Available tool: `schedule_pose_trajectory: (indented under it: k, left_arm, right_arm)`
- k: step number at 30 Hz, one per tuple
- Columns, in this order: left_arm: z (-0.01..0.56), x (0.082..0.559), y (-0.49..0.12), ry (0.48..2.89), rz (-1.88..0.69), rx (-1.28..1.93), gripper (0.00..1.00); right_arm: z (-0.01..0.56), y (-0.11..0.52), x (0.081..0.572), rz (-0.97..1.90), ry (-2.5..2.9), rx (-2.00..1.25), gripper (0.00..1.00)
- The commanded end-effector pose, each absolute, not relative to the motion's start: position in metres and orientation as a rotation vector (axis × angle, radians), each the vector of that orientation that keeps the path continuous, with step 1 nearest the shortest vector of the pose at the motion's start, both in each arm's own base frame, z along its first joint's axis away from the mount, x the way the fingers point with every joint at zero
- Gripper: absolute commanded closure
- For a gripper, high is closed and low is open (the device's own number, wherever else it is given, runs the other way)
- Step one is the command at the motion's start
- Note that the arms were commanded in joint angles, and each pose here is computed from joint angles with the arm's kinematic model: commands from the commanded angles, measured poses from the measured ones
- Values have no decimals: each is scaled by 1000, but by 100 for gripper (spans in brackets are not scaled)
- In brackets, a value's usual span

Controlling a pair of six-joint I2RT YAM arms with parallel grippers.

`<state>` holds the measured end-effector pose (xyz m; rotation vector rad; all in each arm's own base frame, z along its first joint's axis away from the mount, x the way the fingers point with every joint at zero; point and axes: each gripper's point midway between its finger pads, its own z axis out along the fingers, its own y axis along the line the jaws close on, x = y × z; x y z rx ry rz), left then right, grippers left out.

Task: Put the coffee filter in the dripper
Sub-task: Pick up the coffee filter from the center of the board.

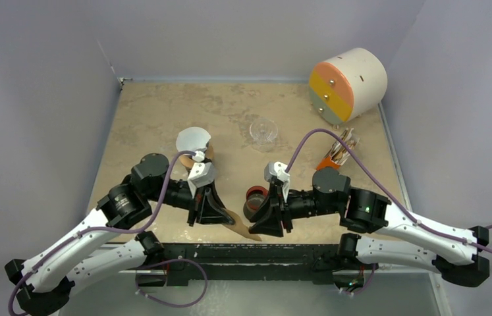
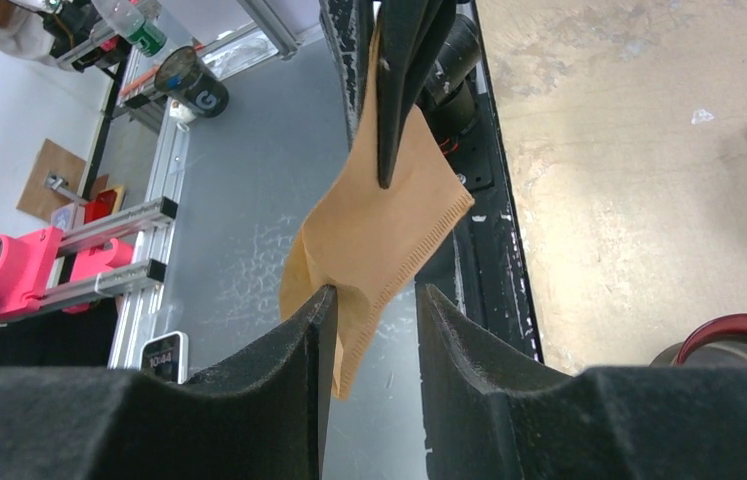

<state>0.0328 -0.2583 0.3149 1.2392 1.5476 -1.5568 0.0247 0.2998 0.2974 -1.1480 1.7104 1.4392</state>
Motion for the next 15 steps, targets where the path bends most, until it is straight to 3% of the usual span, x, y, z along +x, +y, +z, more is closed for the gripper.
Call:
schedule_pose_trajectory:
  k: [1, 15]
  left_arm:
    - [318, 41, -262, 1571, -1533, 1210, 100]
    - [306, 57, -260, 1658, -1419, 1155, 100]
  right_arm:
    - [308, 304, 22, 1477, 1644, -1157, 61]
    - [303, 301, 23, 1451, 1678, -1159, 61]
